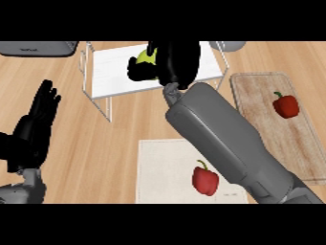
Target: Pick the pear from the placemat and place it in the tiered shelf
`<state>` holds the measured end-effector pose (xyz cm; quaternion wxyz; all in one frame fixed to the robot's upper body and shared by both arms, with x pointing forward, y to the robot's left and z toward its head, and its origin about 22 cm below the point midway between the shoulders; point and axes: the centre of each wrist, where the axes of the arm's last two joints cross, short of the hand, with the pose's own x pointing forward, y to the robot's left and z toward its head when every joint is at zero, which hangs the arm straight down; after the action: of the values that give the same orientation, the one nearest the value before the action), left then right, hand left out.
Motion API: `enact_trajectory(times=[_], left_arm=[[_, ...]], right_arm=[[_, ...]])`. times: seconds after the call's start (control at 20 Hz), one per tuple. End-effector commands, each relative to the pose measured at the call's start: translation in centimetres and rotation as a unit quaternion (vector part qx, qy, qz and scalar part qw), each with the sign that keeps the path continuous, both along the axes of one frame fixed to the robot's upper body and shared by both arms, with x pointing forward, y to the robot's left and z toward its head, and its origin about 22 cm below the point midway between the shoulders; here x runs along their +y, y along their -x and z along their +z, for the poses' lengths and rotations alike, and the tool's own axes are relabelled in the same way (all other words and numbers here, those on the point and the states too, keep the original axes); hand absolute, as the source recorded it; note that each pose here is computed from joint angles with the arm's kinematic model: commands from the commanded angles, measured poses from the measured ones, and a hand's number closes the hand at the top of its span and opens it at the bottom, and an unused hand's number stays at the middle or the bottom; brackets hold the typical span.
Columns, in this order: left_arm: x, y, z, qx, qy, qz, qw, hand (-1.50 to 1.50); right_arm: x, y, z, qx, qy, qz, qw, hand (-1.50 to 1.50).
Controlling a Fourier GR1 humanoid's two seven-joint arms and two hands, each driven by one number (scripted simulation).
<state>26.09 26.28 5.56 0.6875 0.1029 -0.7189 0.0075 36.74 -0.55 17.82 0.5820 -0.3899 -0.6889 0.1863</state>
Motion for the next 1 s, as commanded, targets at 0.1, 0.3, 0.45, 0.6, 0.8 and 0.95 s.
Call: enact_trajectory(times=[0.1,0.3,0.45,0.6,0.8,0.95], left_arm=[[-1.4,0.1,-0.2,-0.001,0.013,-0.009,0.9999,0.0],[-0.9,-0.3,-0.7,0.0,0.006,-0.014,0.9999,0.0],[0.4,-0.4,0.6,-0.007,0.002,-0.005,1.0,0.0],[-1.4,-0.8,0.3,-0.002,0.006,-0.004,1.0,0.0],[0.8,-1.4,-0.6,-0.012,-0.004,-0.002,0.9999,0.0],[-0.1,-0.2,1.4,-0.01,0.001,0.005,0.9999,0.0]], right_arm=[[-0.7,-2.7,-3.7,0.011,0.024,-0.016,1.0,1.5],[-1.7,-3.7,-3.1,0.003,-0.088,-0.044,0.995,1.5],[-0.8,-4.2,-2.5,0.032,-0.083,-0.025,0.996,-1.5],[-2.1,-5.1,-3.8,0.032,-0.088,-0.005,0.996,-1.5],[-1.3,-5.6,-2.1,0.026,-0.107,0.012,0.994,-1.5],[-1.5,-5.8,-0.1,-0.007,-0.131,0.039,0.991,-1.5]])
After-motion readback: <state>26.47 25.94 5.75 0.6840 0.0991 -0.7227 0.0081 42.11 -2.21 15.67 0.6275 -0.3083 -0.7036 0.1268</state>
